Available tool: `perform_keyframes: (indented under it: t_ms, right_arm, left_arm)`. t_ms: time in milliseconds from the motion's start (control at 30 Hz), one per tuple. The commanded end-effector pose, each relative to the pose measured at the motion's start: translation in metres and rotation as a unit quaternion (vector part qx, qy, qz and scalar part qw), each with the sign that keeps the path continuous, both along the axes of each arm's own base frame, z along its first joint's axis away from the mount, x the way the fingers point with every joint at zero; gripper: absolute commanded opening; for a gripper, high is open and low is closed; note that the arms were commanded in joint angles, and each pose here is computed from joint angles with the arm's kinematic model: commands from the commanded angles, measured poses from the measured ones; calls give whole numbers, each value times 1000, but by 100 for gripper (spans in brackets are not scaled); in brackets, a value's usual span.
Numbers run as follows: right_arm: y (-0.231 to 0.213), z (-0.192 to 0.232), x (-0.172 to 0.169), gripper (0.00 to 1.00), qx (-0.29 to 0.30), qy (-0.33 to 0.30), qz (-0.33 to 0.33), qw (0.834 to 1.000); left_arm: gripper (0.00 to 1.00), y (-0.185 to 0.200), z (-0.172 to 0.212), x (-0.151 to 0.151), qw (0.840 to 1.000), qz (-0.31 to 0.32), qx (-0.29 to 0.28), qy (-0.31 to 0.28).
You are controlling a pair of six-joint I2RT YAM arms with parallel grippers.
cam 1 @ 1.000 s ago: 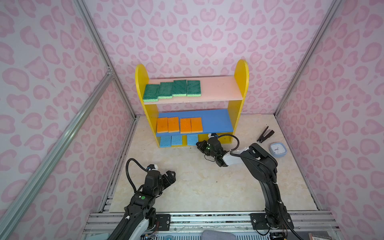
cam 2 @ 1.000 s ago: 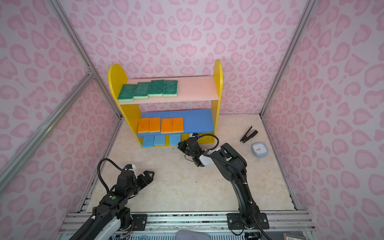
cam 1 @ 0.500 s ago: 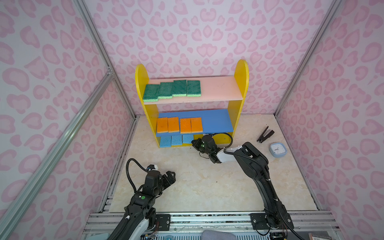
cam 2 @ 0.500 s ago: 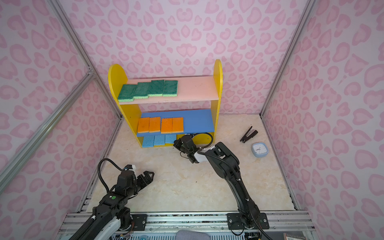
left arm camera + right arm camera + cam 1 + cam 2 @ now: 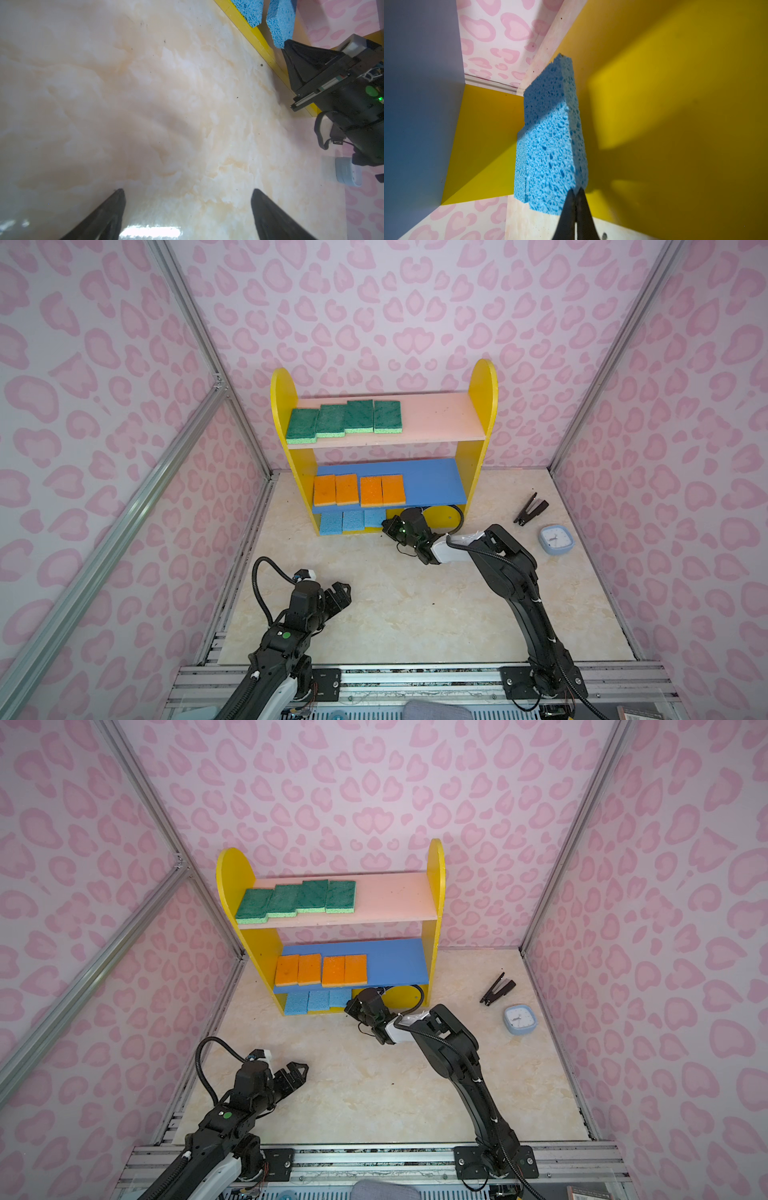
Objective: Place and organize the cleaning sponges onto the shelf
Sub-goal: 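Lower the blue sponge upright against the shelf base next to the others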
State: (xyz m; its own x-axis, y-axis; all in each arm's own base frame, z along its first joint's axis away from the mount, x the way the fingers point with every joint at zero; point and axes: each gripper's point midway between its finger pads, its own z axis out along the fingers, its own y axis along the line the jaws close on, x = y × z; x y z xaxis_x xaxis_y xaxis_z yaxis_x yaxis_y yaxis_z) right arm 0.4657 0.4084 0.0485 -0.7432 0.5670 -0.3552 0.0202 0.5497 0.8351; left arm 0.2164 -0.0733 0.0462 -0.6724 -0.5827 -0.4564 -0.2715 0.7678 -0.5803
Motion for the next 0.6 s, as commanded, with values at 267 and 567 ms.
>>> perform_keyframes:
  t_ms: [267,567]
  right_arm:
    - [-3,-7,0,1,-20,2,-9,1000]
    - [-8,-5,0,1,-30,0,-11,1000]
  left_arm:
    - [95,2,1,0,1000,1,7,-2]
    - [96,2,1,-1,1000,0,8,-2]
